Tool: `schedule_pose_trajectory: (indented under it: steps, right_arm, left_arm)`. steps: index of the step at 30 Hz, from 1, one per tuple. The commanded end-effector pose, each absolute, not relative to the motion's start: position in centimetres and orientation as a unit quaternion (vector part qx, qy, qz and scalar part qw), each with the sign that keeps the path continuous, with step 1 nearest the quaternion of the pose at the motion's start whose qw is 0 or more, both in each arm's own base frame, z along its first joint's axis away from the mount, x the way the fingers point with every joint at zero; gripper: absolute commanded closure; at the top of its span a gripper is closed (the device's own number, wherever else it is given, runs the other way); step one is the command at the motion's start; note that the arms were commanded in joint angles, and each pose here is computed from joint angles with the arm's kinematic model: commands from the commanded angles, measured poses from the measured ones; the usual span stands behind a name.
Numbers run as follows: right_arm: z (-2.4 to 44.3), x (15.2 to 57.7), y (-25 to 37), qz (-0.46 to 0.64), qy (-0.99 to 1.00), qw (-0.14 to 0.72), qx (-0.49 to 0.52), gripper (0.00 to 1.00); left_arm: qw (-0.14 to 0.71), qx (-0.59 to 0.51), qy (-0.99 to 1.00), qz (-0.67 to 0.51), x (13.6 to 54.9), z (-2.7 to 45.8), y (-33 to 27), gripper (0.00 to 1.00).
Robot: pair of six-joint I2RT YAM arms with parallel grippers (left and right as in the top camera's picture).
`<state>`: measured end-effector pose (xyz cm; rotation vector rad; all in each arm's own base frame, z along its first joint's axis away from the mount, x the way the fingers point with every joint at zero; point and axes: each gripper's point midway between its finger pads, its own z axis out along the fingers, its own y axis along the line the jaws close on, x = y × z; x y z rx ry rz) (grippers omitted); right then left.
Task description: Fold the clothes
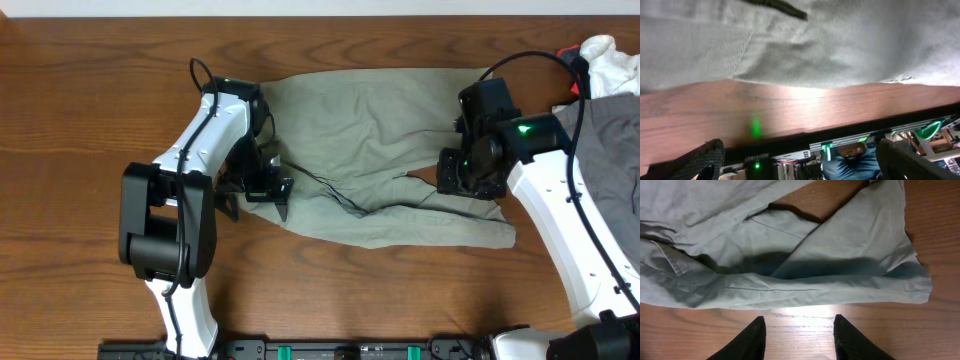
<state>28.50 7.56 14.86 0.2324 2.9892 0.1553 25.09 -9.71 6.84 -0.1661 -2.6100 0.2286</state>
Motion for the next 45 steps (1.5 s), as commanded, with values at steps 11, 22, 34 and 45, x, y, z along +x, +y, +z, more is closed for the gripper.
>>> schedule_pose_trajectory:
  steps: [11,22,34,45]
  right_arm:
    - [15.1,28.8,6.6,0.031,0.993,0.082,0.079,0.54]
    - [15.1,28.7,6.6,0.031,0.993,0.082,0.079,0.53]
    - [15.1,28.7,6.6,0.031,0.993,0.082,0.079,0.54]
    - [15.0,28.5,6.6,0.03,0.993,0.078,0.079,0.59]
  left_arm:
    - [0.011,-0.089,-0.992,0.084,34.8,7.1,-10.7,0.02]
    - [-0.026,-0.056,-0.994,0.092,36.8,7.0,-11.3,0.02]
    - [-0.014,-0.09,-0.992,0.089,35.8,5.3,-11.1,0.0]
    - [-0.005,-0.094,-0.992,0.088,35.0,4.3,-11.1,0.67]
